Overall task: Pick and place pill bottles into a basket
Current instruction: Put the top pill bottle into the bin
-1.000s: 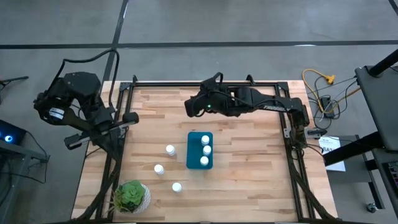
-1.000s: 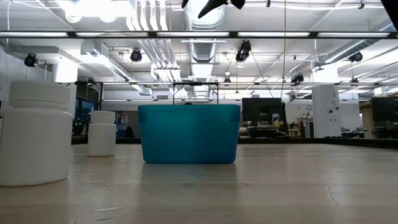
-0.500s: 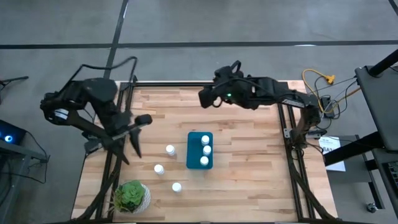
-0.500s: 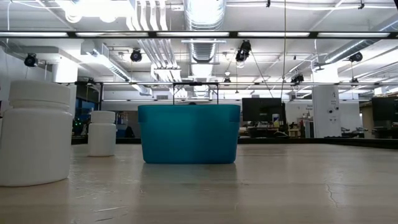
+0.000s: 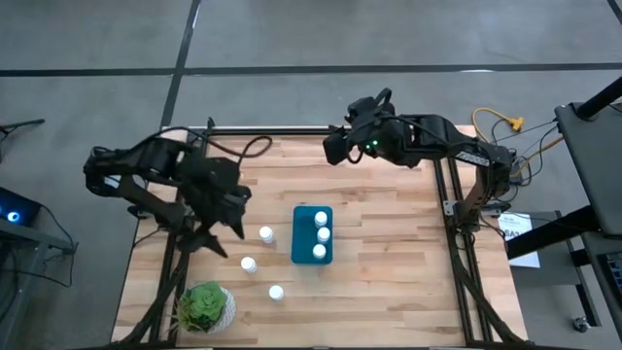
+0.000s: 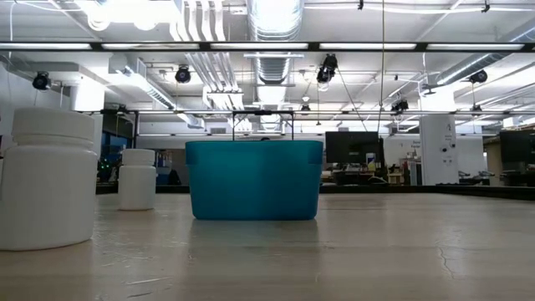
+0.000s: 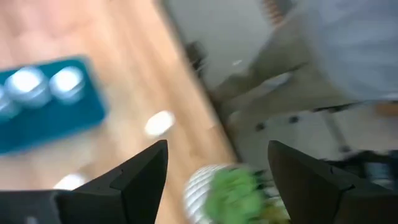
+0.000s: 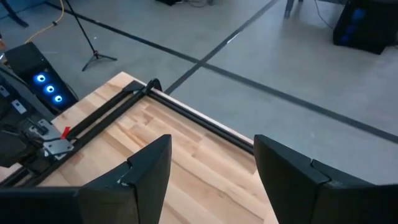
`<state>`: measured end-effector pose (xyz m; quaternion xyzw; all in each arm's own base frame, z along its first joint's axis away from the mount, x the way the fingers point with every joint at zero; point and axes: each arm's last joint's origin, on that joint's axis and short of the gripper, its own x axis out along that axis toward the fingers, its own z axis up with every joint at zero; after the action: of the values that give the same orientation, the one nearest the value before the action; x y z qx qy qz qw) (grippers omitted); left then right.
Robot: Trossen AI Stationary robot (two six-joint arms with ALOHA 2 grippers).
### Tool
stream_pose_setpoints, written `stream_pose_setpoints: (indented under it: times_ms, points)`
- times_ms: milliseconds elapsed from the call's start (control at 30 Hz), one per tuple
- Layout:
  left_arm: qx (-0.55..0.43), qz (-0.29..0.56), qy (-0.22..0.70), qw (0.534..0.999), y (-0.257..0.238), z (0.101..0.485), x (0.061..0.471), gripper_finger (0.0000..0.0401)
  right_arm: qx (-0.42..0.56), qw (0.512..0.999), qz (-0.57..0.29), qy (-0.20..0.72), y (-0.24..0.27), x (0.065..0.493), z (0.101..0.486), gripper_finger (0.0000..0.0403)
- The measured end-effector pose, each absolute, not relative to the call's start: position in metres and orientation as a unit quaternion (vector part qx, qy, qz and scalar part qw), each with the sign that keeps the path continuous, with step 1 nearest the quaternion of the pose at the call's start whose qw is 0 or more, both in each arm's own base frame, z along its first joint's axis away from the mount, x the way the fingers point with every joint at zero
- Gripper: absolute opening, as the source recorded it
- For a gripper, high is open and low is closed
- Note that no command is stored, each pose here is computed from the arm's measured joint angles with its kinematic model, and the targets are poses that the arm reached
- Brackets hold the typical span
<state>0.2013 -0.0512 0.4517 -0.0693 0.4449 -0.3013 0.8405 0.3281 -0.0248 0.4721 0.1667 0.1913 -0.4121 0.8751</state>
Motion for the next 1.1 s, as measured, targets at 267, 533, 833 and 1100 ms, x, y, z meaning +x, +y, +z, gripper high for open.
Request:
stream_pose_setpoints:
  times_ms: [267,533,833,1100]
  points:
    - [-0.006,-0.168,0.534,0.828,-0.048,0.425,0.226,0.0259,0.162,0.872,-0.414,0.203,-0.025,0.331,0.467,0.0219]
    - [0.025,-0.098,0.629,0.77,-0.046,0.36,0.236,0.0259,0.161,0.872,-0.414,0.204,-0.025,0.33,0.467,0.0219]
    - [-0.041,-0.025,0.592,0.804,-0.041,0.294,0.22,0.0259,0.146,0.873,-0.418,0.205,-0.026,0.327,0.469,0.0219]
    - [-0.052,0.006,0.51,0.858,-0.038,0.305,0.218,0.0258,0.087,0.854,-0.48,0.182,-0.031,0.32,0.476,0.0219]
